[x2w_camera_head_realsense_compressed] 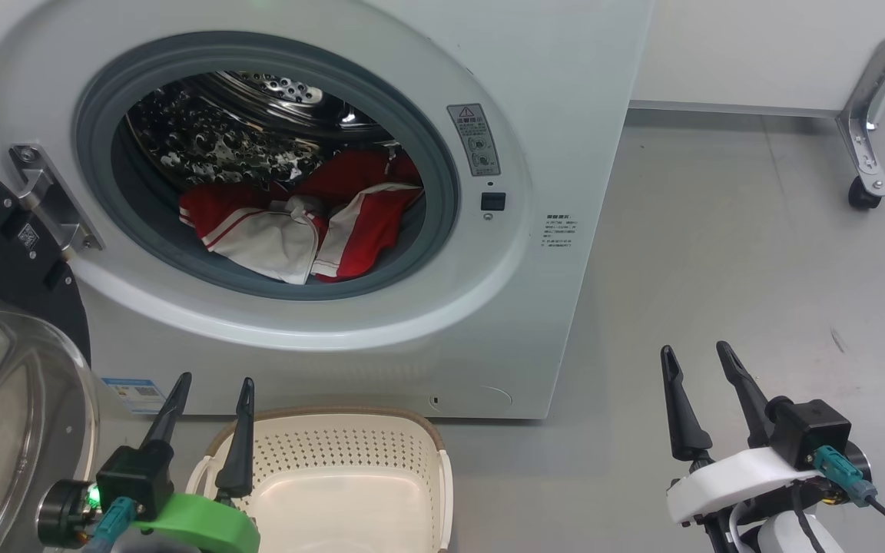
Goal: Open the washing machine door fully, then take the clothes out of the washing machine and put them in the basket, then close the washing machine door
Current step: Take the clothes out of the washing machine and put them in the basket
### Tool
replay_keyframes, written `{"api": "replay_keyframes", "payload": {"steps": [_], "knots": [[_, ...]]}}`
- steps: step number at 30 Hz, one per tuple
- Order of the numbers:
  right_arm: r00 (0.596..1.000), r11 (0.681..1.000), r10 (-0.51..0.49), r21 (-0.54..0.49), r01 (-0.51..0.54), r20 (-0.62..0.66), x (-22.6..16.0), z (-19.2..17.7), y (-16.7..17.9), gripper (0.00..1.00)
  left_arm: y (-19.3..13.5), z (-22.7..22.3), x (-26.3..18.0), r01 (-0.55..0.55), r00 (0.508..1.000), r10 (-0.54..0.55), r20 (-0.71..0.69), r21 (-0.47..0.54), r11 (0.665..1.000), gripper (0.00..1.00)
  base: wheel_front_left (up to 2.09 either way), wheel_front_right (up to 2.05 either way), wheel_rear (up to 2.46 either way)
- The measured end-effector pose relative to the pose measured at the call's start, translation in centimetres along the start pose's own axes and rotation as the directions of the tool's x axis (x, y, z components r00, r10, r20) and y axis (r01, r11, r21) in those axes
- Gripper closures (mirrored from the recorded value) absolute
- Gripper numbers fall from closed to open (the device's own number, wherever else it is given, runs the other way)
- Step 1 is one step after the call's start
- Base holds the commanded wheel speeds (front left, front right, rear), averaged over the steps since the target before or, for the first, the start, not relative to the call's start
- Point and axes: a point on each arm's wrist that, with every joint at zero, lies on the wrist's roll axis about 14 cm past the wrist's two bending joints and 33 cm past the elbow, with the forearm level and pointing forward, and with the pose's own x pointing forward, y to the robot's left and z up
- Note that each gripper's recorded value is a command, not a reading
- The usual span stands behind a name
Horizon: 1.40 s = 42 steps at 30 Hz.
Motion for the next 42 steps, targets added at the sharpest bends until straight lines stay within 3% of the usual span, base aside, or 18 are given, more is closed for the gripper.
{"api": "replay_keyframes", "payload": {"steps": [26,31,42], "knots": [[0.998,0.999,-0.044,0.014,0.045,-0.050,0.0,-1.8,-1.4,0.00,-0.1,-2.3,2.1,0.029,0.996,-0.023,-0.088,0.067,0.997,0.00,0.00,0.00,0.00],[0.994,0.997,-0.069,0.020,0.071,-0.080,0.2,-2.8,-2.1,0.00,0.1,-2.5,4.7,0.036,0.995,-0.028,-0.100,0.080,0.996,0.00,0.00,0.00,0.00],[0.983,0.989,-0.145,0.024,0.149,-0.110,1.2,-4.0,-4.7,0.00,0.3,-4.0,12.7,0.108,0.982,-0.068,-0.178,0.225,0.968,0.00,0.00,0.00,0.00]]}}
